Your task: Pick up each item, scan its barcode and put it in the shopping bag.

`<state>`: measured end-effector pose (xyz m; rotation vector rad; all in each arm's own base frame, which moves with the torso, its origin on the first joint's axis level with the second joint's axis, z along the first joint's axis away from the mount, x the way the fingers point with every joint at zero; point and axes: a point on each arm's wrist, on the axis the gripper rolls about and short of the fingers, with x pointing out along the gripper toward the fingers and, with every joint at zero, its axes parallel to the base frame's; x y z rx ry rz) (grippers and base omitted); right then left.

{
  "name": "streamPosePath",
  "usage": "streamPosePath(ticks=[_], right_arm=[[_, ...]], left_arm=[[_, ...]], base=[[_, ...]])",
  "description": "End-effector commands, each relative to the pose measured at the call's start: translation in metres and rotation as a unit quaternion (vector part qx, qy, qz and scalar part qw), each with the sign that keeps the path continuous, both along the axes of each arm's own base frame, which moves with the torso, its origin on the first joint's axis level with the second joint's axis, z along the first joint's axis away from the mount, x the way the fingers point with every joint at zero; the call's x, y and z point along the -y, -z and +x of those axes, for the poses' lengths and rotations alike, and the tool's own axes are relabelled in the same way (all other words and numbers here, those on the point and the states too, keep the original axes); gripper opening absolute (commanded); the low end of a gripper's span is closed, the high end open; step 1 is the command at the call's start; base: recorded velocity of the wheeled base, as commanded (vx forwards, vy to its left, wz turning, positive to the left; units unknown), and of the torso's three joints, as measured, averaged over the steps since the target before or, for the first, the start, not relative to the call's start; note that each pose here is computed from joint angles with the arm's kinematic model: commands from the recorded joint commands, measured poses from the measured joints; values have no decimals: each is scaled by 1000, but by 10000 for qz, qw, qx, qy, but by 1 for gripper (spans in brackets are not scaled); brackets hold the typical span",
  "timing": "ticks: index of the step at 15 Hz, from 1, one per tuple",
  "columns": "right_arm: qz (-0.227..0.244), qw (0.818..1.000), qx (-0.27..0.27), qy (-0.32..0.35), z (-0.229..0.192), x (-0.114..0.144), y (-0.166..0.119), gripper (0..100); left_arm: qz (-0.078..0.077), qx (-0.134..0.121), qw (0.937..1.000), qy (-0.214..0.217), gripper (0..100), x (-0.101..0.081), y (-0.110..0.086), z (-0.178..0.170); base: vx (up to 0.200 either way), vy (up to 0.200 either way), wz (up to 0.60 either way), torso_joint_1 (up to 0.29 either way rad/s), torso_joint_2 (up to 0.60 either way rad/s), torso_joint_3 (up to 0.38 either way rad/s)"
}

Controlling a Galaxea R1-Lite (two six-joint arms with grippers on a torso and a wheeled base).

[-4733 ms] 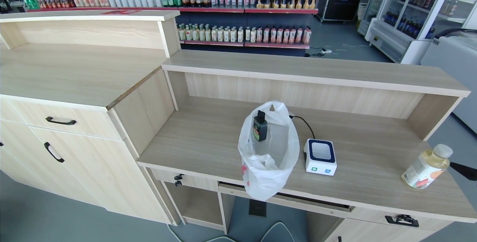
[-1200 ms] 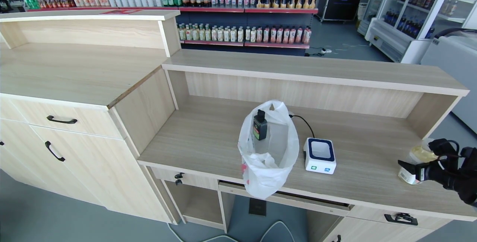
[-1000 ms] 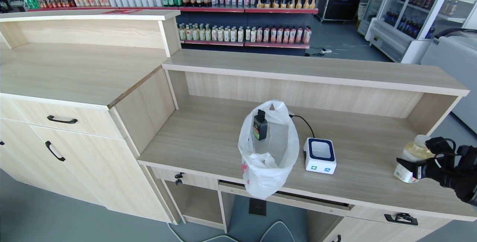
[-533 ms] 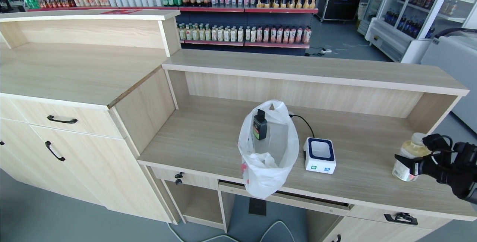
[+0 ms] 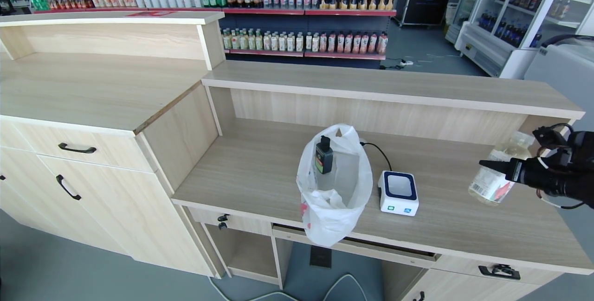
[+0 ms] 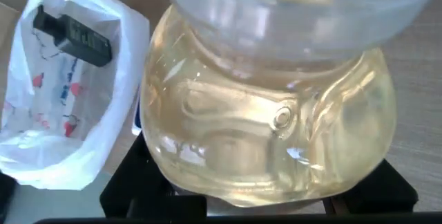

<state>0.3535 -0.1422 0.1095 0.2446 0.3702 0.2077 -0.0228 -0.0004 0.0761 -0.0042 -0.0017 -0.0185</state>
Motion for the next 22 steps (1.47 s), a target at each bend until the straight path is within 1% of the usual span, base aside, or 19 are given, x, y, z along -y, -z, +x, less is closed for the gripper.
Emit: streamPosePath(ticks=[1, 2, 3, 4, 6, 7, 9, 12, 13, 14, 17, 22], right_arm=[[725, 9893, 701, -1054, -44, -91, -131, 0], [900, 9838, 748, -1360, -51, -102, -140, 0], [1248, 9677, 840, -2025, -69, -120, -160, 0], [1419, 9538, 900, -2490, -82, -132, -173, 0], [1620, 9333, 928, -3068, -101, -149, -189, 0], [1677, 9171, 950, -3490, -114, -160, -197, 0], [1687, 9024, 948, -3851, -124, -174, -200, 0], [1697, 8876, 943, -4176, -142, -188, -200, 0], [1698, 8760, 925, -4419, -158, -197, -197, 0], [1686, 8696, 892, -4555, -167, -202, -193, 0], [1546, 8590, 937, -4790, -184, -207, -182, 0], [1537, 8562, 954, -4840, -195, -206, -178, 0]], left_arm=[[-2, -1, 10000, -1, 100, 0, 0, 0], [-2, -1, 10000, -1, 100, 0, 0, 0], [-2, -1, 10000, -1, 100, 0, 0, 0], [-2, -1, 10000, -1, 100, 0, 0, 0], [-2, -1, 10000, -1, 100, 0, 0, 0], [-2, -1, 10000, -1, 100, 0, 0, 0], [-2, -1, 10000, -1, 100, 0, 0, 0], [-2, -1, 10000, -1, 100, 0, 0, 0], [-2, -1, 10000, -1, 100, 0, 0, 0], [-2, -1, 10000, -1, 100, 0, 0, 0], [-2, -1, 10000, -1, 100, 0, 0, 0], [-2, -1, 10000, -1, 100, 0, 0, 0]], base=[[0, 0, 0, 0, 0, 0], [0, 0, 0, 0, 0, 0], [0, 0, 0, 0, 0, 0], [0, 0, 0, 0, 0, 0], [0, 0, 0, 0, 0, 0], [0, 0, 0, 0, 0, 0], [0, 0, 0, 0, 0, 0], [0, 0, 0, 0, 0, 0], [0, 0, 0, 0, 0, 0], [0, 0, 0, 0, 0, 0], [0, 0, 0, 0, 0, 0], [0, 0, 0, 0, 0, 0]])
